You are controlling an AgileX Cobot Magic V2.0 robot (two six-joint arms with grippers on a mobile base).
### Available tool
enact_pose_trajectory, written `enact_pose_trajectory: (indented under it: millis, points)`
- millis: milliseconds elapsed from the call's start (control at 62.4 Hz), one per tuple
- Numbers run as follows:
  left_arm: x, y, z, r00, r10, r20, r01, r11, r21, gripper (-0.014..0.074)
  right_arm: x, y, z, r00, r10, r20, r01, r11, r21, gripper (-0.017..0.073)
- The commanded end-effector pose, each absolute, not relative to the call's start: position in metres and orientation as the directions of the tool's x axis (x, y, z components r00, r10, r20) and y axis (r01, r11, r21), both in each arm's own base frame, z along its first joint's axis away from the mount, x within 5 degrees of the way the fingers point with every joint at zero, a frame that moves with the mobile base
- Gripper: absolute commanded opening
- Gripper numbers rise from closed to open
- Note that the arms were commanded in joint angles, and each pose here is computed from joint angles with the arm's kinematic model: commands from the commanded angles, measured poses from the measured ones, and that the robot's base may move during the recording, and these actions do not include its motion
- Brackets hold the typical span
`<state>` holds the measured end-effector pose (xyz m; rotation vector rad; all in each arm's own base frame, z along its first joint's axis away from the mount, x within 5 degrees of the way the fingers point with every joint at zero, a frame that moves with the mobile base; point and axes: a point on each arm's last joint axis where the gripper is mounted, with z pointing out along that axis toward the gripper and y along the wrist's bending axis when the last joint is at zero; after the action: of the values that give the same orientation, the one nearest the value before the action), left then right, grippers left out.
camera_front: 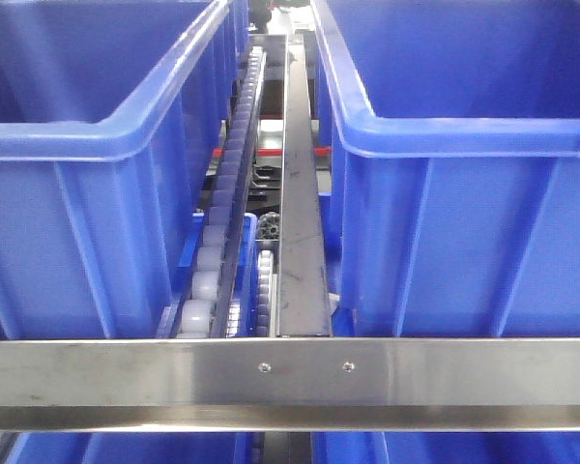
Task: Pick and sort blue part to right shelf
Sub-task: 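Lower the left gripper into a blue bin and open it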
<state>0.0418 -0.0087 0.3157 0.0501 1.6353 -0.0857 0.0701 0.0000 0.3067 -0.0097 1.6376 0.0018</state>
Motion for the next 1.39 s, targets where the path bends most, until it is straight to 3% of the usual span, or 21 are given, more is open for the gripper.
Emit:
enact_pose_trajectory:
  millis: [0, 1010, 1170, 1299, 1379]
  points:
    - [0.041, -0.007, 0.334, 0.035, -0.041, -0.999, 0.072, 0.997, -0.038, 0.0386, 0.070, 0.000, 0.324, 0.045, -0.019, -0.999, -0.008, 1.000, -0.019, 0.0385]
    - [0.043, -0.007, 0.336, 0.051, -0.054, -0.997, 0.072, 0.996, -0.051, 0.0386, 0.070, 0.001, 0.328, 0.060, -0.013, -0.998, -0.011, 1.000, -0.014, 0.0385]
    - [0.062, -0.012, 0.344, -0.030, -0.157, -0.987, 0.120, 0.980, -0.159, 0.0386, 0.076, 0.001, 0.344, 0.065, -0.009, -0.998, -0.012, 1.000, -0.010, 0.0385]
    - [0.087, -0.015, 0.353, -0.077, -0.047, -0.996, 0.157, 0.986, -0.059, 0.0386, 0.097, 0.001, 0.349, 0.002, -0.011, -1.000, -0.013, 1.000, -0.011, 0.0385]
    - [0.106, -0.015, 0.359, -0.101, -0.051, -0.994, 0.166, 0.984, -0.067, 0.0386, 0.112, 0.002, 0.350, -0.029, -0.012, -1.000, -0.015, 1.000, -0.011, 0.0385]
